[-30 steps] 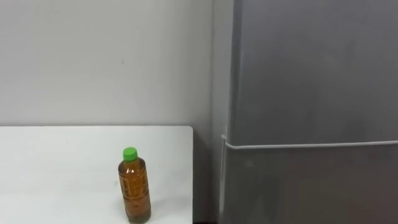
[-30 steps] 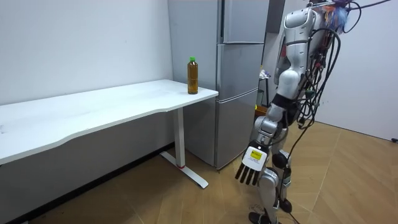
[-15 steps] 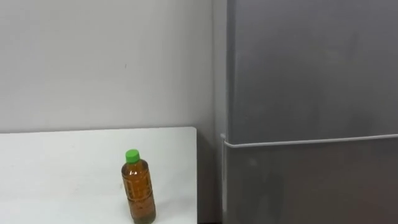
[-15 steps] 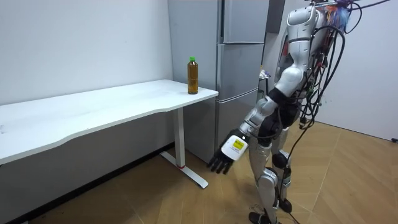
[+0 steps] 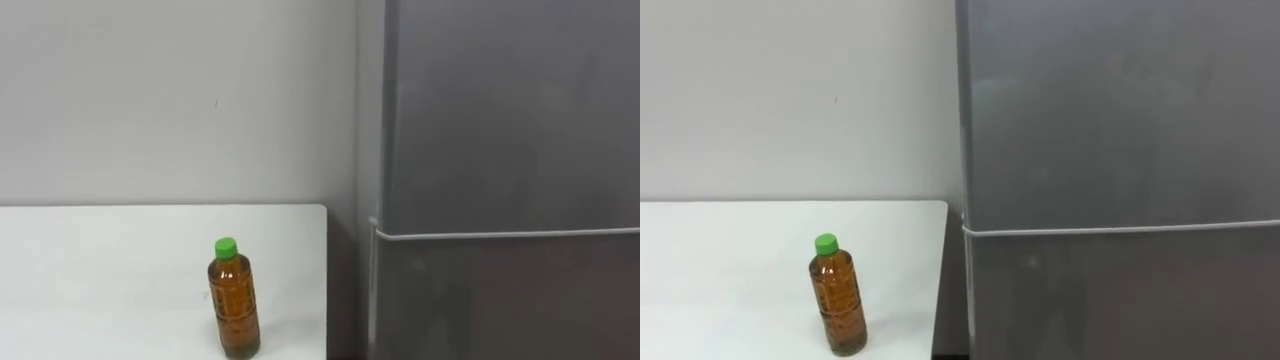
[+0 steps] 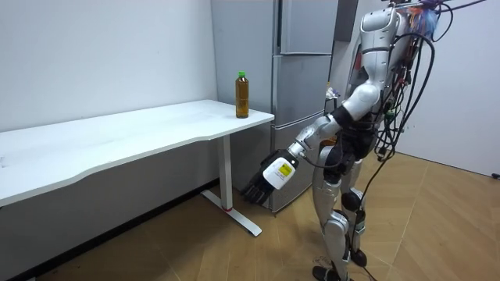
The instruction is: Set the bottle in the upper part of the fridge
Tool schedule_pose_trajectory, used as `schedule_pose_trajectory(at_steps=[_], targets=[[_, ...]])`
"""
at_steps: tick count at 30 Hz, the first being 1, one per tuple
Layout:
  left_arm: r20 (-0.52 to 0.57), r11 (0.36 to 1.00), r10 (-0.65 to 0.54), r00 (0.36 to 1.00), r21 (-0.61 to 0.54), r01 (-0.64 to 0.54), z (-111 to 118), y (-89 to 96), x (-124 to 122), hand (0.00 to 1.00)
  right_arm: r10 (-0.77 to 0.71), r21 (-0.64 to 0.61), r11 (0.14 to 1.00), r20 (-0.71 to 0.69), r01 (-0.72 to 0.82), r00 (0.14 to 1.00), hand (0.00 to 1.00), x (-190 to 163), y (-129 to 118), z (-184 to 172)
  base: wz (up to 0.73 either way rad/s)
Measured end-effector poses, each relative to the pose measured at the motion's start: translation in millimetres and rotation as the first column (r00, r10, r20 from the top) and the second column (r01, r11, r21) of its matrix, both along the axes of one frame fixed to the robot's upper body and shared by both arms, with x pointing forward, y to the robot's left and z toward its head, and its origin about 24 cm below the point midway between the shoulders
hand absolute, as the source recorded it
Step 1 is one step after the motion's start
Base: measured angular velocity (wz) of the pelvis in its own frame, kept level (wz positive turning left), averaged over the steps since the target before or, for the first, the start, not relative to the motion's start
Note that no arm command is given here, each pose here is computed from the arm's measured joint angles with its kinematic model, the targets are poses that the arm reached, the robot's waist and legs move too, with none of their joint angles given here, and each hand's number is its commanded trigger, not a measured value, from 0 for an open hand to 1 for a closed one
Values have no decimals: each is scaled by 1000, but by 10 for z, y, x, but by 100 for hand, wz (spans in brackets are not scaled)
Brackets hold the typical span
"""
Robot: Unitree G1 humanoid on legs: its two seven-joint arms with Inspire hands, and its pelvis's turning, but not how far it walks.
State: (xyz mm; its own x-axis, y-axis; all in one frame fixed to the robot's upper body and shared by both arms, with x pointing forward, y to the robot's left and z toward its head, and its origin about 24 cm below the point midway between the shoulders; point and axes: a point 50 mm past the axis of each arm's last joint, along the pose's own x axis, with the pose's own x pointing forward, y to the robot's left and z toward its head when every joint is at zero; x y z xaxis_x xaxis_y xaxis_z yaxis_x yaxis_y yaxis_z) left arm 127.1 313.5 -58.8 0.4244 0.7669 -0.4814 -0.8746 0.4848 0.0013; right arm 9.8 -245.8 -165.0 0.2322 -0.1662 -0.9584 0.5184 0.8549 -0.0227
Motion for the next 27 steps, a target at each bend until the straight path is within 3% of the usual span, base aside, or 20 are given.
schedule_pose_trajectory(at_steps=[11, 16, 23, 27], targets=[[316, 987, -115, 942, 148, 71, 740, -63, 490, 0, 47, -16, 999, 24, -46, 999, 0, 61, -5, 16, 0], [457, 959, -230, 859, 258, 119, 1185, -180, 758, 0, 46, -7, 999, 31, -46, 998, 0, 97, 32, 7, 2], [541, 922, -362, 759, 330, 204, 1493, -345, 1047, 0, 52, 14, 999, 46, -52, 998, 0, 146, 91, -5, 0], [568, 862, -495, 658, 420, 286, 1729, -548, 1154, 0, 63, 26, 998, 57, -65, 996, 0, 182, 105, -7, -1]])
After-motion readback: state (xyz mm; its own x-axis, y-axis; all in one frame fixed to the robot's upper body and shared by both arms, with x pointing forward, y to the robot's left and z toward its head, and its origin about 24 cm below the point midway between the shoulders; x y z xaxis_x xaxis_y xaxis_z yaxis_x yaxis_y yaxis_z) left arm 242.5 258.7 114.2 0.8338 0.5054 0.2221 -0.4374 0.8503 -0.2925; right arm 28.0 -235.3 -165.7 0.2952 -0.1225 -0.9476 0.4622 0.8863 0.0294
